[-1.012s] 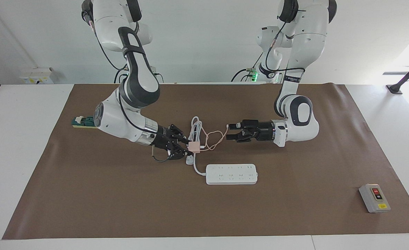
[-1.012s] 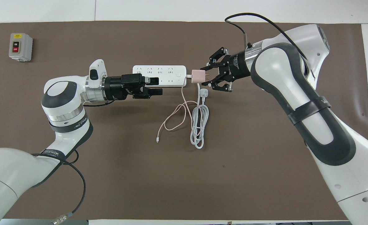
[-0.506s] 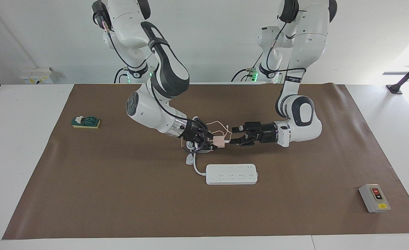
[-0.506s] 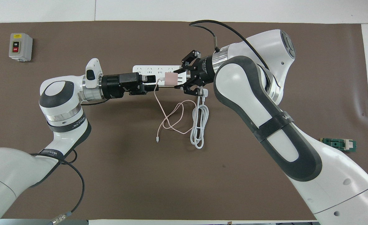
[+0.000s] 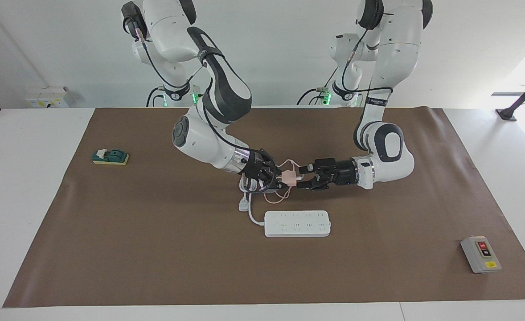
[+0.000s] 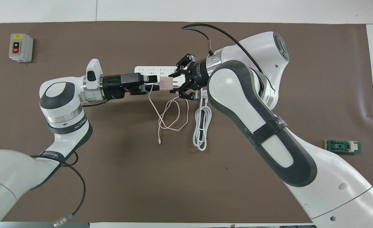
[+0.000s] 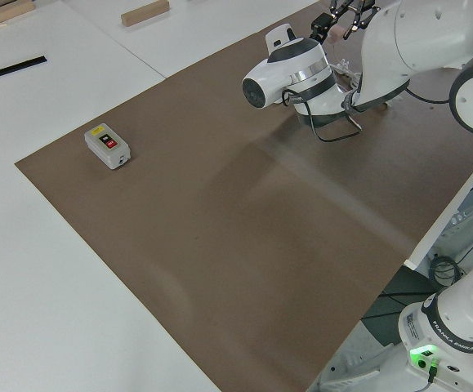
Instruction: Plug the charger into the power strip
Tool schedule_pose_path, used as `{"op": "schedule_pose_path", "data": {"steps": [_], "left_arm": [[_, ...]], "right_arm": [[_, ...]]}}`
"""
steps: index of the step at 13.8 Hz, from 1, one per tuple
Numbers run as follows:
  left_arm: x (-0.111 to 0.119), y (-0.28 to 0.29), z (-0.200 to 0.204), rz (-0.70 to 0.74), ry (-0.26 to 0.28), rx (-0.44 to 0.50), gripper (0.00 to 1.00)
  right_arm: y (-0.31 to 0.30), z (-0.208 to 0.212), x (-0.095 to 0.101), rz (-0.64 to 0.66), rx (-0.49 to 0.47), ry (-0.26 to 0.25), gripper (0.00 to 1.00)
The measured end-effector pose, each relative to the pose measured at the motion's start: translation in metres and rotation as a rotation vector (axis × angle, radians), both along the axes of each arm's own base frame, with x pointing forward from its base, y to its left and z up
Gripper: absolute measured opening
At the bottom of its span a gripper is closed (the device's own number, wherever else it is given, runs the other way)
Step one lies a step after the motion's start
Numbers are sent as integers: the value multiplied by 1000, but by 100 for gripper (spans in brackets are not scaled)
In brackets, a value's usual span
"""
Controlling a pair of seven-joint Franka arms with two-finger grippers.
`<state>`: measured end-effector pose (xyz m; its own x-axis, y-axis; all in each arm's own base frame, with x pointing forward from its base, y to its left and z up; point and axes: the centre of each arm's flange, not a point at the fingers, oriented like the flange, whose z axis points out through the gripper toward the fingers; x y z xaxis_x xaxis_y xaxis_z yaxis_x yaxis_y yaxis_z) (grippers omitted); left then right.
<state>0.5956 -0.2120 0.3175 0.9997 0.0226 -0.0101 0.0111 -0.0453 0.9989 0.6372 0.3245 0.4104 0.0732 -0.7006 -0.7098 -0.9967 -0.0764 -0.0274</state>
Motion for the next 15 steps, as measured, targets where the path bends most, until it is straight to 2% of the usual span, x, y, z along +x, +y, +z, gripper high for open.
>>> {"op": "schedule_pose_path", "data": {"steps": [5, 8, 9, 10, 13, 14, 15], "left_arm": [[-1, -3, -1, 0, -13, 6, 100], [-1, -3, -1, 0, -15, 7, 94], [-1, -3, -1, 1, -16, 7, 86], [0, -2, -1, 1, -17, 7, 71], [0, -2, 1, 2, -28, 8, 35], [0, -1, 0, 2, -41, 9, 31], [0, -1, 1, 3, -43, 9, 31]], "right_arm": [[2, 0, -1, 2, 0, -1, 48], [1, 1, 0, 2, 0, -2, 48], [1, 1, 0, 2, 0, -2, 48], [1, 1, 0, 2, 0, -2, 48], [1, -1, 0, 1, -1, 0, 48], [1, -1, 0, 0, -1, 0, 48], [1, -1, 0, 0, -1, 0, 48]]}}
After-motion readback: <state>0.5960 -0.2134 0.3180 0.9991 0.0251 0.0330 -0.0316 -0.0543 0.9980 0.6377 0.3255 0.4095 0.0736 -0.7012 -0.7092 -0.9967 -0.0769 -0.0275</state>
